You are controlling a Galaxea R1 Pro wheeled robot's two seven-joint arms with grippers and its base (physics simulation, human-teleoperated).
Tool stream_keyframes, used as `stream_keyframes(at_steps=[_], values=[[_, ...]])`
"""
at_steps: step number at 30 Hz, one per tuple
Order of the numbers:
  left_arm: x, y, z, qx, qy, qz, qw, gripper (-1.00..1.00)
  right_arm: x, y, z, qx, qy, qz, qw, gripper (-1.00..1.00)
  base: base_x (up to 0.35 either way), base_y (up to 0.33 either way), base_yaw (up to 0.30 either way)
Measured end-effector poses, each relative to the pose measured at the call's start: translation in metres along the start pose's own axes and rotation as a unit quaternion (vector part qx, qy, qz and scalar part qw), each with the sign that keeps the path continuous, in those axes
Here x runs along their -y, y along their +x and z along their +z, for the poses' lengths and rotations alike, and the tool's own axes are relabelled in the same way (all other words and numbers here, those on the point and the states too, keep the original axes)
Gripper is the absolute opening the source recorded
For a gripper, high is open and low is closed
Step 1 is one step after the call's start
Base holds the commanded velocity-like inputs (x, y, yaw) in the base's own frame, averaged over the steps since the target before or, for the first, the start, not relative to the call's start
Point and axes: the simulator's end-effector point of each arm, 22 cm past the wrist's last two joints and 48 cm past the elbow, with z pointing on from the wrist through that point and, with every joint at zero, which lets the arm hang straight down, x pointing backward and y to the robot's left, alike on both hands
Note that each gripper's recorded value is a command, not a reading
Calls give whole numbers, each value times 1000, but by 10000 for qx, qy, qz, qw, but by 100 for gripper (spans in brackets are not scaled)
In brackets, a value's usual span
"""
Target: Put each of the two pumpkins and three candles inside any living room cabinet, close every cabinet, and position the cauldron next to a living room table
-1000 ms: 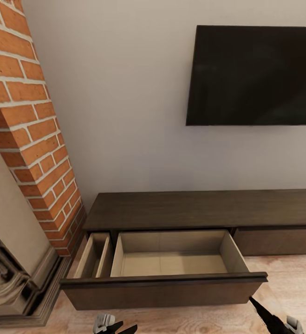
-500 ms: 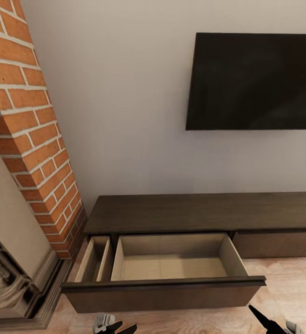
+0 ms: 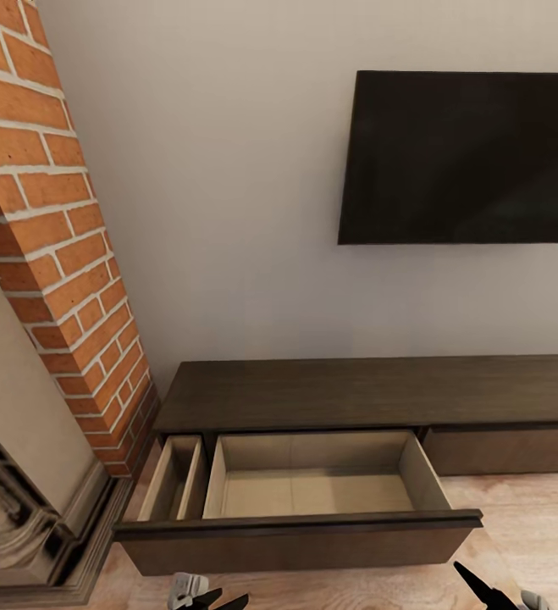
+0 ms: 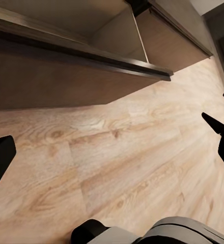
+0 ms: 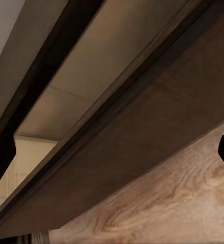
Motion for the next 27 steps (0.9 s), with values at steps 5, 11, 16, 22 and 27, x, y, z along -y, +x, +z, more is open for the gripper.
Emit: stream_keyframes(at_steps=[5, 11, 16, 22, 27], values=[[0, 0, 0, -4, 6, 10, 10000, 100, 2, 0, 0, -2, 37, 5, 10000, 100, 129, 0, 33], [2, -1, 0, 28, 39, 32, 10000, 100, 11, 1, 0, -12, 244, 5, 9997, 100, 107, 0, 233], [1, -7, 0, 143, 16, 93, 9999, 100, 15, 2, 0, -16, 335, 6, 9994, 100, -146, 0, 284], [0, -8, 0, 170, 9, 107, 9998, 100, 15, 3, 0, -20, 357, 10, 9994, 100, -313, 0, 289], [0, -8, 0, 176, 4, 111, 9998, 100, 16, 3, 0, -20, 360, 10, 9993, 100, -340, 0, 290]])
